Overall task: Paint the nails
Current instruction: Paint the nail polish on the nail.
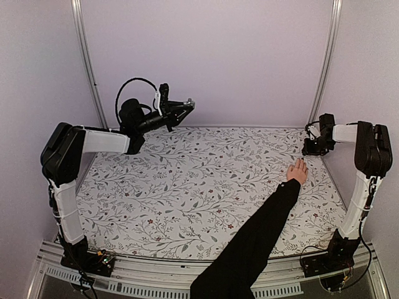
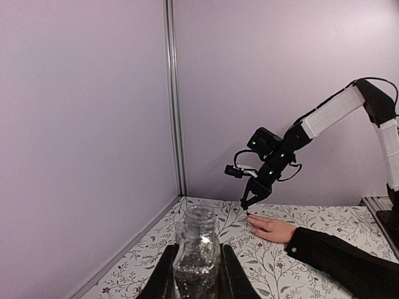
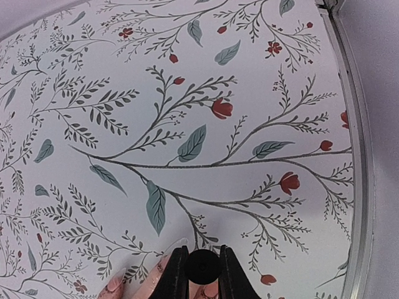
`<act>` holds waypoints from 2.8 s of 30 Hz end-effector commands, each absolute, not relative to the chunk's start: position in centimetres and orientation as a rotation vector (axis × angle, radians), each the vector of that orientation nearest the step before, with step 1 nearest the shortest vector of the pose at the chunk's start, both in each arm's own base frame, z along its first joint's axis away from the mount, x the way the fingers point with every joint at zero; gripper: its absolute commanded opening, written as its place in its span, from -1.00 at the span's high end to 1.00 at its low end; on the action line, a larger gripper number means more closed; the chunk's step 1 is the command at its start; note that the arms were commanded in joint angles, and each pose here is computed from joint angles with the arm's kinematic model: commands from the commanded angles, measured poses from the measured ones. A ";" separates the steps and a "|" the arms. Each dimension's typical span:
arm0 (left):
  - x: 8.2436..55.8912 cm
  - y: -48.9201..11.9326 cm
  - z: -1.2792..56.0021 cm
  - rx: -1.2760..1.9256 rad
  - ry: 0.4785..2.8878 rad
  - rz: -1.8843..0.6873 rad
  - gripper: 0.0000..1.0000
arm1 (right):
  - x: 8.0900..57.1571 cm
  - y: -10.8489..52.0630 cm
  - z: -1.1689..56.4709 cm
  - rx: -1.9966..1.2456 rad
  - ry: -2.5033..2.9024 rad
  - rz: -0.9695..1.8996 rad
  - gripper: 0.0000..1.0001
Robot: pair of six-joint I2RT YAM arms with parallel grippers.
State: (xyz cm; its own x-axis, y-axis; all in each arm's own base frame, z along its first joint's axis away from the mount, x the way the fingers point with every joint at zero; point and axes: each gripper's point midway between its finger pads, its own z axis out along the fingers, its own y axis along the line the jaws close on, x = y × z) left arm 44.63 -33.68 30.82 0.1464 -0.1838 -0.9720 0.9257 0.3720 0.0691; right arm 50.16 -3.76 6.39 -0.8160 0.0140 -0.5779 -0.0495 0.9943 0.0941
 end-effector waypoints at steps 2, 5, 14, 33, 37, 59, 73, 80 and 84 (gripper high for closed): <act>44.6 -32.9 31.9 0.829 1.097 -0.927 1.00 | 50.6 -3.8 5.8 -0.029 2.527 0.120 1.00; 44.7 -32.9 31.9 0.829 1.098 -0.927 1.00 | 50.7 -3.7 5.8 -0.027 2.527 0.123 1.00; 44.9 -32.8 31.9 0.825 1.099 -0.924 1.00 | 51.1 -3.8 5.7 -0.027 2.527 0.123 1.00; 45.4 -32.7 31.8 0.820 1.100 -0.922 1.00 | 52.1 -3.7 6.4 -0.030 2.512 0.131 1.00; 45.4 -32.7 31.8 0.820 1.101 -0.924 1.00 | 52.4 -3.7 6.7 -0.031 2.507 0.128 1.00; 44.9 -32.6 31.9 0.819 1.100 -0.929 1.00 | 52.1 -3.4 10.3 -0.056 2.443 0.129 1.00; 44.8 -32.6 31.9 0.821 1.100 -0.929 1.00 | 51.1 -2.4 8.2 -0.079 2.493 0.143 1.00; 44.9 -32.7 31.8 0.822 1.100 -0.930 1.00 | 51.0 -2.9 7.6 -0.069 2.512 0.104 1.00; 45.0 -32.6 31.9 0.821 1.099 -0.927 1.00 | 50.9 -3.1 7.5 -0.068 2.517 0.088 1.00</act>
State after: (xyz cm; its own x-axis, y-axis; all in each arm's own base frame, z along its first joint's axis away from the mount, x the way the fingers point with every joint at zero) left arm 44.86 -33.22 31.05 0.1561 -0.1896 -0.9694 0.9219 0.3804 0.0740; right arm 51.17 -3.04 7.74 -0.8058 -0.0127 -0.5920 -0.0698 0.9948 0.0737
